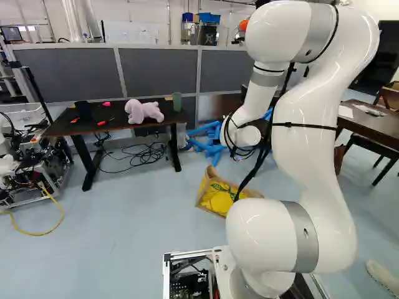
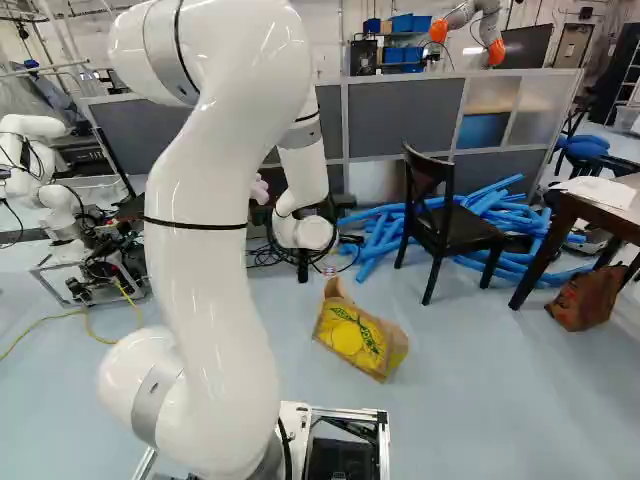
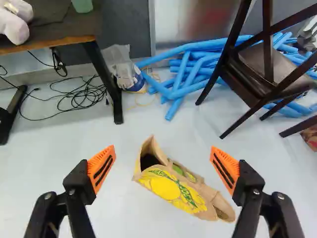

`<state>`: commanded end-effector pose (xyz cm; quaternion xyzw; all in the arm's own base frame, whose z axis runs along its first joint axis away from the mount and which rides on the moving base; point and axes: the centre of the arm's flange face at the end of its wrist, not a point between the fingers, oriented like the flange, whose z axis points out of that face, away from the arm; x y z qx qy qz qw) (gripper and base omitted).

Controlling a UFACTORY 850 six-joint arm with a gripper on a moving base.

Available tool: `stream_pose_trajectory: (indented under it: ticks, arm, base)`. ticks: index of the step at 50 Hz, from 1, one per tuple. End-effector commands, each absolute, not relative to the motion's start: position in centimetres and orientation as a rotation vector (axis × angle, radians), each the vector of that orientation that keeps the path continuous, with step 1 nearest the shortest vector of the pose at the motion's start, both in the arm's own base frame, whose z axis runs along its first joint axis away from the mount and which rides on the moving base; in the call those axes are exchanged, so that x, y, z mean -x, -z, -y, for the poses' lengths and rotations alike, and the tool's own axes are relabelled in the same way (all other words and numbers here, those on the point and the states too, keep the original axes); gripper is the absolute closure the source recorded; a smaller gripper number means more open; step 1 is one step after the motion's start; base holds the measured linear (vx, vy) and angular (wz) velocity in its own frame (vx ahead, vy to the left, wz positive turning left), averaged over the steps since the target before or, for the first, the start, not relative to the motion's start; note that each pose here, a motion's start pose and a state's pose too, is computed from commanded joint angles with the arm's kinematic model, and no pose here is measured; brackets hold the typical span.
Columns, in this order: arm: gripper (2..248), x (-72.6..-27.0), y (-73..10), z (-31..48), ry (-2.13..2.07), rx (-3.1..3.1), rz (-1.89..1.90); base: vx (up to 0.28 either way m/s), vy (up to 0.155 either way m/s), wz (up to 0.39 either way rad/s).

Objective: Pick up the bag on the ground and place it on the table

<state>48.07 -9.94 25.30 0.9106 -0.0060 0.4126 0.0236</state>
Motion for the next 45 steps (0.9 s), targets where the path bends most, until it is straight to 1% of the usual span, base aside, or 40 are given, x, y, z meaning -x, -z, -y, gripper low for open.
stream_pose_trajectory:
  ticks: [16,34,45]
  arm:
    - [3,-49.6,-22.6,10.5,-1.153,-2.887,-0.073]
    - [3,-49.8,-19.8,10.5,-1.006,-2.953,-0.176]
    - [3,-50.1,-18.3,10.6,-0.963,-2.932,-0.314]
  base:
    - [0.000,0.000,0.000]
    - [0.000,0.000,0.000]
    - [0.000,0.000,0.000]
